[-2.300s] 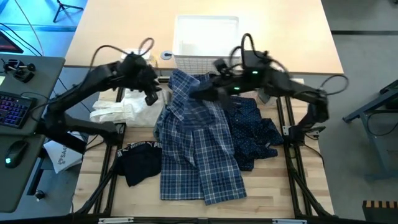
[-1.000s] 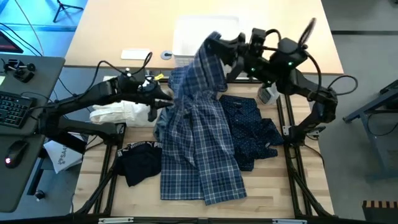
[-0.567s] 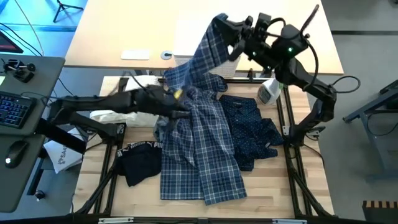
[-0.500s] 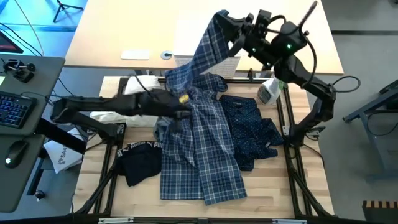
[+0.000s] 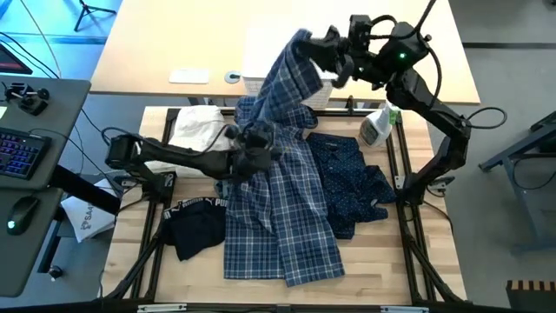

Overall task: Fold Laundry from Bin
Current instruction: Fold the checkered blue polo

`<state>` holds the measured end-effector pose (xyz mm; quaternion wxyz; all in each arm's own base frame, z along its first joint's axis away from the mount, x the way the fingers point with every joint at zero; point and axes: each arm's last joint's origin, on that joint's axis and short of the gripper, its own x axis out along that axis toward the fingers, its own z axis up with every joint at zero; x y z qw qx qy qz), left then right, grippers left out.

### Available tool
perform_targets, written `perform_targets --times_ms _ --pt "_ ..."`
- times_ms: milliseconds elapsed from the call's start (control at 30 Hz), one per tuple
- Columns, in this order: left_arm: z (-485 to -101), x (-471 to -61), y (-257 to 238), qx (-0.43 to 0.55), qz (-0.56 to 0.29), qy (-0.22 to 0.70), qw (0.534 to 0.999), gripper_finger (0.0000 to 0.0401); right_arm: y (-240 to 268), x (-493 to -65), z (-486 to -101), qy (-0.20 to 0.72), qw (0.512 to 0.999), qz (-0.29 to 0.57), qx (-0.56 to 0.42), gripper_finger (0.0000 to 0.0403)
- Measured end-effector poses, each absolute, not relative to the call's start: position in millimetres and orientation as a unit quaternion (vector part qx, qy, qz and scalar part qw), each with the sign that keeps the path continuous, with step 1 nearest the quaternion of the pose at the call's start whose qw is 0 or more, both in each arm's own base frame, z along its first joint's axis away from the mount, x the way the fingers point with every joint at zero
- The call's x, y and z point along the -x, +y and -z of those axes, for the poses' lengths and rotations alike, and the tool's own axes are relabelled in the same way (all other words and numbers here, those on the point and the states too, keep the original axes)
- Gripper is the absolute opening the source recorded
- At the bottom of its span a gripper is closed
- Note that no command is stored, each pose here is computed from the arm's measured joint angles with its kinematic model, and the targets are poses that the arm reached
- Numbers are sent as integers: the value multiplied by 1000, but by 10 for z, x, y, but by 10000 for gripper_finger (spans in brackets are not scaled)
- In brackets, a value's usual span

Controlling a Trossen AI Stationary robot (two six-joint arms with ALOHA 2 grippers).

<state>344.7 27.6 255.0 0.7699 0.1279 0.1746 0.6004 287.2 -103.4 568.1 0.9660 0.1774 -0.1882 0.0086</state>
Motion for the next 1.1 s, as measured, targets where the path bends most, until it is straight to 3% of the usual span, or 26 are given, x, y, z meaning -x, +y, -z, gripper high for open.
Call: perform_targets --times_ms 167,500,667,767,967,1100 --pt "-2665 -3227 50 -211 -649 198 704 8 -926 -2626 -5635 -87 973 -35 -210 0" --pt "-2892 -2613 34 -240 -627 228 705 1 -820 -2415 -5188 166 953 -16 -253 0" --pt "-2995 -2324 137 -158 -580 281 748 1 -813 -2532 -4954 243 941 -18 -233 0" --pt "-2955 -2200 178 -99 -519 367 766 1 -831 -2720 -4709 282 931 -25 -229 0" --pt "-2863 -1948 157 -39 -500 476 722 20 -939 -3119 -4126 326 913 -21 -247 0" --pt "-2853 -1806 78 18 -499 518 695 42 -958 -3192 -3958 324 907 -24 -267 0"
